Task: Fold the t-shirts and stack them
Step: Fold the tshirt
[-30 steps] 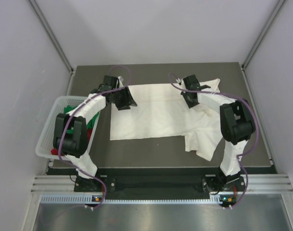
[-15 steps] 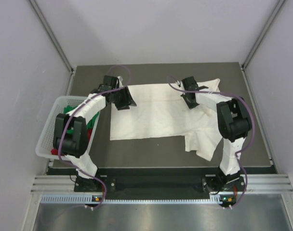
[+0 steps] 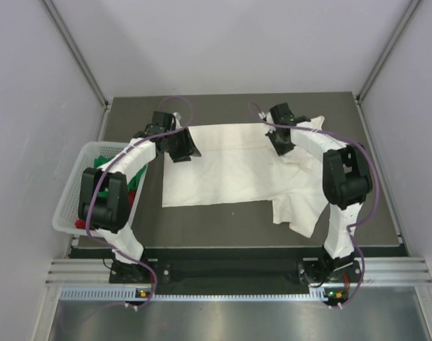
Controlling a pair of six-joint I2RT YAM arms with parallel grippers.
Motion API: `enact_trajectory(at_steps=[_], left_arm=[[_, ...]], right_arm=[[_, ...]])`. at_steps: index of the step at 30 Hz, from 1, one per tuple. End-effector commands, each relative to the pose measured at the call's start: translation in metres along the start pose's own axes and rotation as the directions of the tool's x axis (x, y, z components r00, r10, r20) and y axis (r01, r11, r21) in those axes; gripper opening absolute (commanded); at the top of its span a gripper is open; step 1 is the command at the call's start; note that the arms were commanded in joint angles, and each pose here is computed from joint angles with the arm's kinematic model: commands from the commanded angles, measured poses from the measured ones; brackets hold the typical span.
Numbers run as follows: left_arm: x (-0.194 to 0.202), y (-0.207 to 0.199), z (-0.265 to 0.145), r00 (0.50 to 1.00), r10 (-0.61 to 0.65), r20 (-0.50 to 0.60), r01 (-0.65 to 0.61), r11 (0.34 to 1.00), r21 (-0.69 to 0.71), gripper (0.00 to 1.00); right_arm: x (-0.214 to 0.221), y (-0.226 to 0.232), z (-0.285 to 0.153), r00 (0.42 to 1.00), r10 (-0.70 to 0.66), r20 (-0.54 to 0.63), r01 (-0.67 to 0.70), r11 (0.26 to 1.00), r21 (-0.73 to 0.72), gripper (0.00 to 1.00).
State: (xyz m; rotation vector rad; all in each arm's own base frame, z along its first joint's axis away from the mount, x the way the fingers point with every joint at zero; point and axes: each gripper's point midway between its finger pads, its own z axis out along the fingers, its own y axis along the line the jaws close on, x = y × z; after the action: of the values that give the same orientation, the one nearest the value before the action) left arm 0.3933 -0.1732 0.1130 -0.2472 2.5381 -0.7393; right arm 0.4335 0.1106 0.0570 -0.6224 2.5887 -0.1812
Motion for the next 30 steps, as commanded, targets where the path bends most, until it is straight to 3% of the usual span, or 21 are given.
enact_trajectory(at_steps=[1, 10, 20, 22, 26, 30], left_arm=[[-0.016, -0.014, -0.009, 0.999, 0.024, 0.048, -0.025, 0.999, 0.029, 0.52], [-0.017, -0.014, -0.009, 0.999, 0.02, 0.048, -0.022, 0.999, 0.026, 0.52], [-0.018, -0.011, -0.003, 0.999, 0.009, 0.044, -0.01, 1.0, 0.019, 0.52], [-0.02, -0.011, -0.001, 0.999, 0.004, 0.046, -0.005, 1.0, 0.015, 0.52], [-0.019, -0.008, 0.006, 0.999, -0.008, 0.033, 0.008, 1.0, 0.009, 0.52], [-0.018, -0.007, 0.007, 0.999, -0.012, 0.031, 0.012, 1.0, 0.006, 0.52]], right_arm=[[-0.01, 0.004, -0.021, 0.998, 0.063, 0.011, -0.061, 0.994, -0.092, 0.0], [-0.01, 0.015, -0.03, 0.982, 0.187, -0.001, -0.179, 0.94, -0.289, 0.0], [-0.013, 0.002, -0.023, 0.95, 0.311, -0.005, -0.294, 0.894, -0.338, 0.0], [-0.012, 0.0, -0.017, 0.932, 0.36, -0.03, -0.349, 0.875, -0.337, 0.0], [-0.015, -0.003, -0.014, 0.856, 0.513, -0.061, -0.48, 0.748, -0.458, 0.0], [-0.002, -0.011, -0.004, 0.825, 0.557, -0.097, -0.535, 0.714, -0.451, 0.0]])
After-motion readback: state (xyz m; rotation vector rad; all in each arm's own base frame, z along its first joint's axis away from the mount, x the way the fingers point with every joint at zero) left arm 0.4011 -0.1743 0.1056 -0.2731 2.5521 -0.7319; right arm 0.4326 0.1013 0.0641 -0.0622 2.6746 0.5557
